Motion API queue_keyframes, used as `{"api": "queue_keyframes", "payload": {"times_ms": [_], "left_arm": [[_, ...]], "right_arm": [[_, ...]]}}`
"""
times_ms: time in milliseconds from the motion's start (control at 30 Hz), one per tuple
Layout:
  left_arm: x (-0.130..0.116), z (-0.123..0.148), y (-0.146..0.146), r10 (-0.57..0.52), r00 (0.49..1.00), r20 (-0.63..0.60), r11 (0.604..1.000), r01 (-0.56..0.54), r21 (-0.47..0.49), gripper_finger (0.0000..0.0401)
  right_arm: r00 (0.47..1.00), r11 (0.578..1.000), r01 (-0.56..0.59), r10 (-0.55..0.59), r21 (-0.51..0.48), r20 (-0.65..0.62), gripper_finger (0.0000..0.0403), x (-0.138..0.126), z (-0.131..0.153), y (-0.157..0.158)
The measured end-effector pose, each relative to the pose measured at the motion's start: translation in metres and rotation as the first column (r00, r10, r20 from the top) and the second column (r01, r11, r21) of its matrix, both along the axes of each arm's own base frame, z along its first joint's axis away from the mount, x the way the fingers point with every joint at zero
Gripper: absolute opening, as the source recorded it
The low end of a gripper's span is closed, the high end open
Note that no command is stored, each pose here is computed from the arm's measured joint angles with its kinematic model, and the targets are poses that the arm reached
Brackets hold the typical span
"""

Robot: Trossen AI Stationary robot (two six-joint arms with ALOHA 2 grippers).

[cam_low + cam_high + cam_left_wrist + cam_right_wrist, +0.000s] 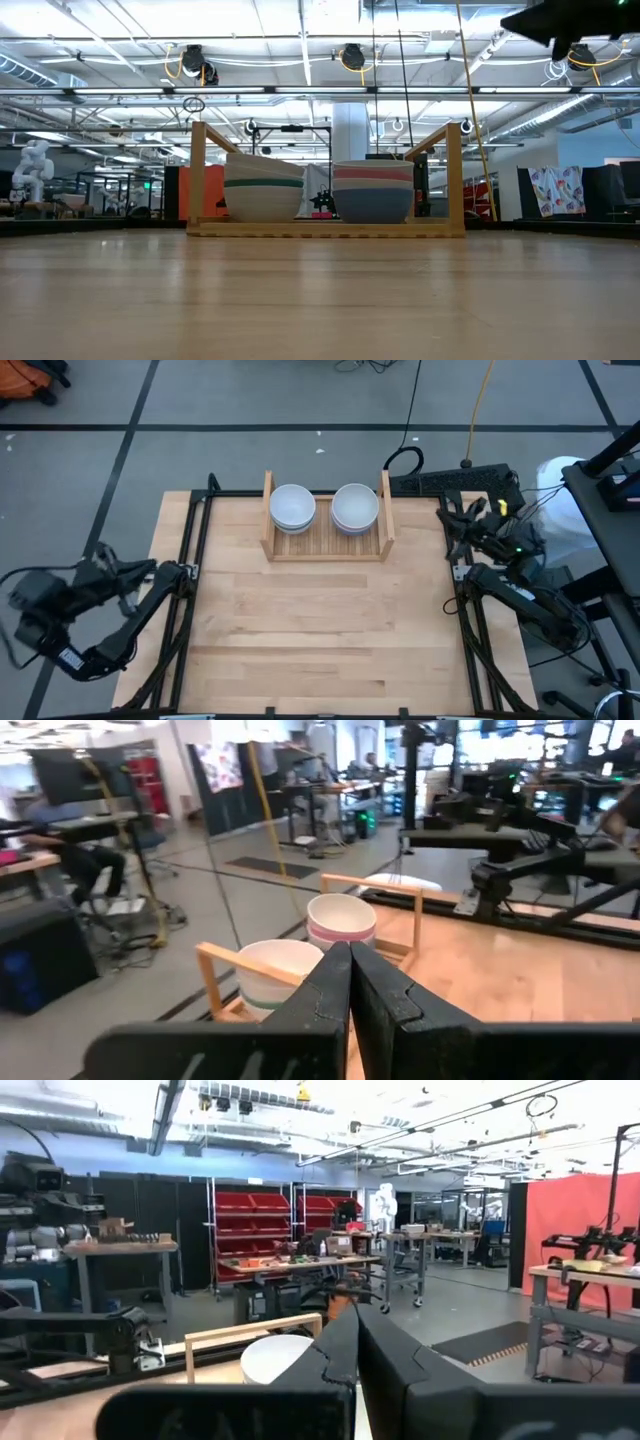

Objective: Place and stack bowls onto a shelf
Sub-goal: Return to Home Position

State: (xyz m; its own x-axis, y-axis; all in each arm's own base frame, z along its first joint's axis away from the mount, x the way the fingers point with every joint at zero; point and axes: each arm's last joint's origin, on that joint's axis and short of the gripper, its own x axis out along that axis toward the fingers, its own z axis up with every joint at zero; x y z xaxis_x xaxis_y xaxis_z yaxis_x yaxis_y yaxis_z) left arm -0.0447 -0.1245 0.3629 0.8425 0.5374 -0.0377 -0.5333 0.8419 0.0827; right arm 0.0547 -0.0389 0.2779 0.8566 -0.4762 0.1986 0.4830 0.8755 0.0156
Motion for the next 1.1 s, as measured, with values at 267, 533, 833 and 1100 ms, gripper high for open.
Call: {"api": "queue_keyframes", "payload": {"times_ms": [267,533,833,1100], "left_arm": [[0.028,-0.017,0.053,-0.069,0.997,-0.027,0.997,0.068,-0.025,0.0008],[0.056,-0.042,0.103,-0.206,0.979,0.011,0.979,0.206,-0.011,0.0008],[0.076,-0.069,0.142,-0.243,0.964,0.106,0.970,0.244,0.002,0.0008],[0.085,-0.089,0.159,-0.247,0.960,0.128,0.969,0.246,0.031,0.0008]], "right_arm": [[1.000,1.000,-0.005,0.004,0.018,0.011,0.0000,0.012,-0.030,-0.010],[1.000,1.000,-0.003,0.003,0.031,-0.020,0.0000,0.015,-0.041,-0.013],[0.997,1.000,0.006,-0.005,0.016,-0.074,0.0000,0.018,-0.055,-0.015],[0.994,1.000,0.010,-0.010,-0.003,-0.106,0.0000,0.020,-0.062,-0.016]]}}
